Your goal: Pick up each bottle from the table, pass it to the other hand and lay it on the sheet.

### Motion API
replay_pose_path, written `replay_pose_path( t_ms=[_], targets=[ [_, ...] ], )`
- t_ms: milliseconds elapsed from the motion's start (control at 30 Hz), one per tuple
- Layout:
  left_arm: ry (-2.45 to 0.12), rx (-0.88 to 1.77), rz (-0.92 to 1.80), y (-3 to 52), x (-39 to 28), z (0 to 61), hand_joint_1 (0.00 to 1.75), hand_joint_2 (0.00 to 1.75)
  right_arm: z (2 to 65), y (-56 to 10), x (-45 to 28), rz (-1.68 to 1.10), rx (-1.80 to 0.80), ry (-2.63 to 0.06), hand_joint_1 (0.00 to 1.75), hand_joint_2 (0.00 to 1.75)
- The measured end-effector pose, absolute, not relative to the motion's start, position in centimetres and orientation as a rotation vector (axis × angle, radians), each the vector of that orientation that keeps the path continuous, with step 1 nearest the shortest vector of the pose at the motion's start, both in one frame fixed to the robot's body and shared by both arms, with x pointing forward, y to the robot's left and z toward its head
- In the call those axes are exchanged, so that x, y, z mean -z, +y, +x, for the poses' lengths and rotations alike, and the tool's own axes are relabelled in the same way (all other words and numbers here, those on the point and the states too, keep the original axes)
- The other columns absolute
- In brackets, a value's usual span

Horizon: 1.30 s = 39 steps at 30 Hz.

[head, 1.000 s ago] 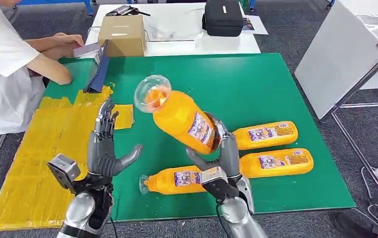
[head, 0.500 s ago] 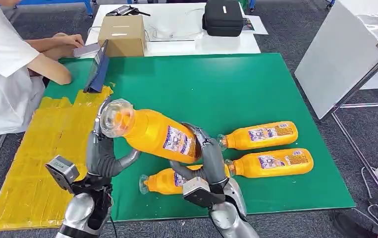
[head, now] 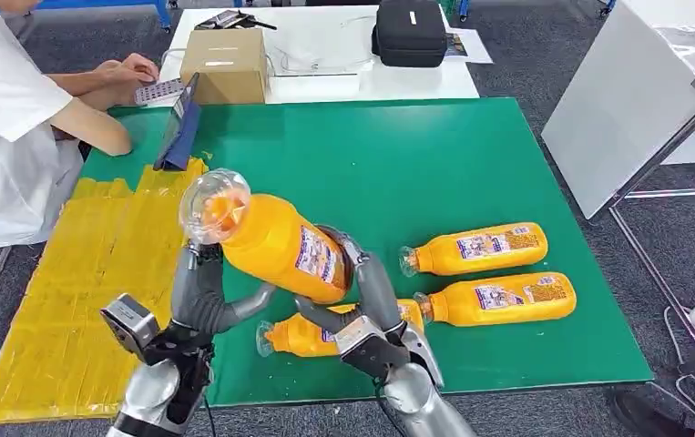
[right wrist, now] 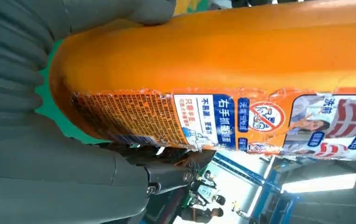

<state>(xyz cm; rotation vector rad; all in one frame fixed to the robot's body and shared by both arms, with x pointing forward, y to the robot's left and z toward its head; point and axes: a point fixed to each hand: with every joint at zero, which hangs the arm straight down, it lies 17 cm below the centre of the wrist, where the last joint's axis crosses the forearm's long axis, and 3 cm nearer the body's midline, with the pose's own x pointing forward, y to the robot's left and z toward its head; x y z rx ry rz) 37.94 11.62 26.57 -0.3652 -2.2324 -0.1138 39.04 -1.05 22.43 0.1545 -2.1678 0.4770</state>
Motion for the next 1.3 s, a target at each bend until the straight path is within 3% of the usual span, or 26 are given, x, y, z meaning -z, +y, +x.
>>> replay_pose_path(
  t_ms=[767,1100,1300],
  targets=[
    [-2.214,0.257,-0.418,8.7,-25.5,36.8,0.0,1.75,41.9,-10.8,-25.4,-0.12,-0.242,-2.247,1.75,1.75],
    [-2.214,0.262,-0.424,8.5,-25.5,36.8,0.0,1.75,42.1,-11.4,-25.3,-0.132,-0.238,-2.237,1.75,1.75],
    [-2.216,0.285,-0.451,7.9,-26.0,36.7,0.0,1.75,42.4,-7.3,-22.1,-0.08,-0.431,-2.145,1.75,1.75]
  ],
)
